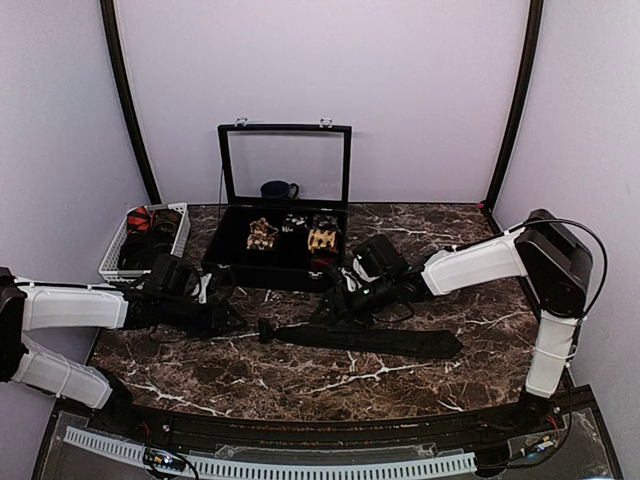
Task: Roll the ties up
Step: Move the tie to the center of the board, then roll the tie at the center of the board.
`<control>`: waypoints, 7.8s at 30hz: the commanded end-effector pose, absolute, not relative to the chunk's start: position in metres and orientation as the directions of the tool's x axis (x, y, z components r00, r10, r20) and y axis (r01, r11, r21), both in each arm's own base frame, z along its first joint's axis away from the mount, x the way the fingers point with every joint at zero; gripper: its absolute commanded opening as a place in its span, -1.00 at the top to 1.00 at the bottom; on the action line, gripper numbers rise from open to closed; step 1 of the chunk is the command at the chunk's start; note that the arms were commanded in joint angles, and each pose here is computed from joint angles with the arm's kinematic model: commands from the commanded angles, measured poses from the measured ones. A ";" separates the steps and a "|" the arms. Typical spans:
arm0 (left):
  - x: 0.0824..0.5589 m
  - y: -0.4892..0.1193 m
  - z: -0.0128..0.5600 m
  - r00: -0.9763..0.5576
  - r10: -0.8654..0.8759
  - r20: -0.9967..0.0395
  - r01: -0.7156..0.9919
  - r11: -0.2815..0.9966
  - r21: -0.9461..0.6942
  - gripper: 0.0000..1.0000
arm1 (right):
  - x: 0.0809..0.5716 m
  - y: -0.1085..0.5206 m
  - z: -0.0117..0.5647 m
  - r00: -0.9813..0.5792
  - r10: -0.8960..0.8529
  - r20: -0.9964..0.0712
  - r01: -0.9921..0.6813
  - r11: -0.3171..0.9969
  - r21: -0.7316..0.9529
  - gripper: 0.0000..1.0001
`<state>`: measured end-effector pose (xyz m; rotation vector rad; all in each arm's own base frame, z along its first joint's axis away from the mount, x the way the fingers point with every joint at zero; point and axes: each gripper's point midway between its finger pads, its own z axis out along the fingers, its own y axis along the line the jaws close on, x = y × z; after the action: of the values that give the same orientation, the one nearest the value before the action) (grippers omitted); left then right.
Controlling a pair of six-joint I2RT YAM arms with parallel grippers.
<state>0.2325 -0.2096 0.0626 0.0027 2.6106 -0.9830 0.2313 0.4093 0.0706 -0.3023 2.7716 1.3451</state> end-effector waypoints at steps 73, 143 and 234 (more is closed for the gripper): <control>0.189 -0.376 0.058 -0.867 0.282 -0.410 0.498 0.469 -0.729 0.54 | 0.175 0.367 -0.003 -0.933 -0.359 0.010 -0.265 0.708 0.655 0.81; 0.202 -0.381 0.074 -0.767 0.282 -0.577 0.637 0.444 -0.630 -0.19 | 0.177 0.354 0.004 -0.948 -0.316 0.034 -0.226 0.744 0.628 0.77; 0.176 -0.390 -0.005 -0.189 0.667 -0.721 0.975 0.212 -0.059 0.69 | 0.198 0.374 0.024 -0.950 -0.309 -0.038 -0.277 0.787 0.551 0.61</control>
<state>0.1940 -0.4088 0.0205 1.4265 1.8274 -0.7427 0.1886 0.3697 0.0330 -0.5030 3.0334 0.9839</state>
